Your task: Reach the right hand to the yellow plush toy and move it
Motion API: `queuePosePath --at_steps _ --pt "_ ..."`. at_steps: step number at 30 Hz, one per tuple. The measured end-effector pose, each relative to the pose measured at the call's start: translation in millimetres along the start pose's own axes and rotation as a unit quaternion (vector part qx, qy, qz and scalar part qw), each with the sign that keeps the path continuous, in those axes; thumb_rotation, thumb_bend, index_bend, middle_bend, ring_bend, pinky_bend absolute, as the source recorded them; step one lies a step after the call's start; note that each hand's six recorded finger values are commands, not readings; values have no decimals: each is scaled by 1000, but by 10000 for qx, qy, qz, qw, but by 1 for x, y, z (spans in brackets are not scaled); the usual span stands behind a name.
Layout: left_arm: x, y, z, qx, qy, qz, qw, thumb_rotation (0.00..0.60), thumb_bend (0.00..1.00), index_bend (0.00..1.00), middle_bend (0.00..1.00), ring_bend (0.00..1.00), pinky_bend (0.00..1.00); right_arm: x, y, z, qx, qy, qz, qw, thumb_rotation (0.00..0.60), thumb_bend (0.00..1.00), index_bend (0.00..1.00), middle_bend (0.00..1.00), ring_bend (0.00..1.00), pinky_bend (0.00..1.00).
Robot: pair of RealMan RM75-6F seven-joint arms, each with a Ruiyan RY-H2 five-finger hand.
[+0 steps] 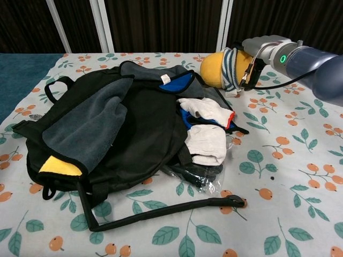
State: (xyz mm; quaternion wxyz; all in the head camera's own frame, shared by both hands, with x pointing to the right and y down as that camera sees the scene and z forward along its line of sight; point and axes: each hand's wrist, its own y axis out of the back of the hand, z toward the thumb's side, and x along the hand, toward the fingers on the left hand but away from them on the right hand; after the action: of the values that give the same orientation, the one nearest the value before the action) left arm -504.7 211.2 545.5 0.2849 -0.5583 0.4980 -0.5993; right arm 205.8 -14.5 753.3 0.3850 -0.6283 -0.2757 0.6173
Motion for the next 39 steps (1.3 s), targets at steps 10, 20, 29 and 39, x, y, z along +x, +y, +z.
queuePosePath --at_steps 10,20,29,39 --pt "-1 1 0 -43 20 -14 10000 600 594 228 67 122 18 -6 -8 5 -321 -120 -277 9990 600 622 483 555 678 607" --pt "-1 1 1 -52 0 -29 10000 600 594 229 67 122 18 -2 5 -16 -738 -125 -739 9945 600 657 645 652 728 623" --pt "-1 0 2 -51 -34 -21 10000 600 594 230 67 122 18 17 40 -29 -1692 319 -1122 9787 600 657 678 657 733 622" --pt "-1 0 3 -41 -63 4 10000 600 594 231 67 122 19 75 98 -42 -3057 932 -1202 9399 600 645 720 669 733 622"
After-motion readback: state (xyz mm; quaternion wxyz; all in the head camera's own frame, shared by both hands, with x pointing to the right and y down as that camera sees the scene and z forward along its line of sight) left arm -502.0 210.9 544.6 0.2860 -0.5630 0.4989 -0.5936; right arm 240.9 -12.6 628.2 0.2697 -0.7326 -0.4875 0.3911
